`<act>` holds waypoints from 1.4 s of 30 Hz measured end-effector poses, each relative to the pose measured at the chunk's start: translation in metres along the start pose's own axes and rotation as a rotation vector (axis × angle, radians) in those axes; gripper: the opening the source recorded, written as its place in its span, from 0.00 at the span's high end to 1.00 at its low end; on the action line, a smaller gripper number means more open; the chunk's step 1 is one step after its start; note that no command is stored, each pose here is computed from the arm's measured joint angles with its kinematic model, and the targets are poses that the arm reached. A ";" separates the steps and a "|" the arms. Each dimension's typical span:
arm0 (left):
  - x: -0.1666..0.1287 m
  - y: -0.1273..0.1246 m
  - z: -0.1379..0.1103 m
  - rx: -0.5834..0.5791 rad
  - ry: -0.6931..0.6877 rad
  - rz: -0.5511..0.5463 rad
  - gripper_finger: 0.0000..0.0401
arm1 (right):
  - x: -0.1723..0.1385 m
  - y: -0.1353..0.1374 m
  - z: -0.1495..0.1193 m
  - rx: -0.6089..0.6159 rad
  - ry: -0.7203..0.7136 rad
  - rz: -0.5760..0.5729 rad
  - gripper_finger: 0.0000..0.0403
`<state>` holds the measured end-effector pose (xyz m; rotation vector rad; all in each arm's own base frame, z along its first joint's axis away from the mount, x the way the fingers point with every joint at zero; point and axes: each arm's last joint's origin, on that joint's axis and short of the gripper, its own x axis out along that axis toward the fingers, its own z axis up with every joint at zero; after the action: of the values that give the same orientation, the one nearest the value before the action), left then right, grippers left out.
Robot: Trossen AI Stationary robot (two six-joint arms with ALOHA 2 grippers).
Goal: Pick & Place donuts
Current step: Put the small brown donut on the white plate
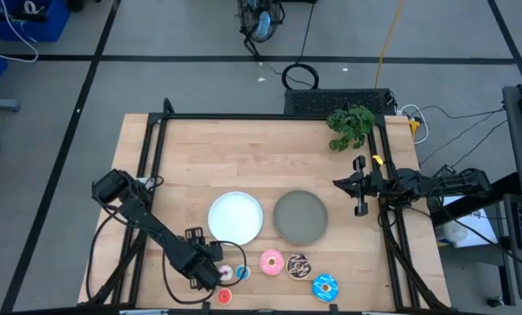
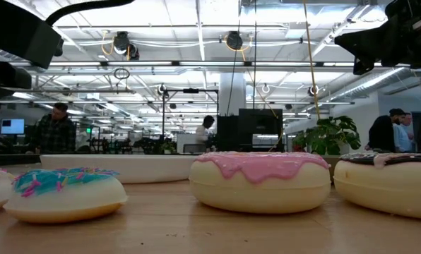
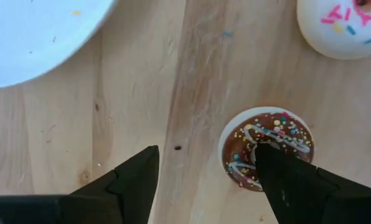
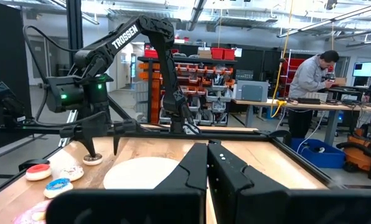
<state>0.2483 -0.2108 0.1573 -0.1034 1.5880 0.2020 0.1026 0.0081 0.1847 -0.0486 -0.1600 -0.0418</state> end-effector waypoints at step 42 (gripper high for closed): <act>-0.080 0.022 0.008 0.166 -0.029 -0.108 0.95 | 0.000 -0.001 0.000 -0.021 0.002 -0.029 1.00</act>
<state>0.2539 -0.1929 0.2383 -0.0559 1.5590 -0.0127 0.1026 0.0073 0.1846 -0.0672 -0.1579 -0.0730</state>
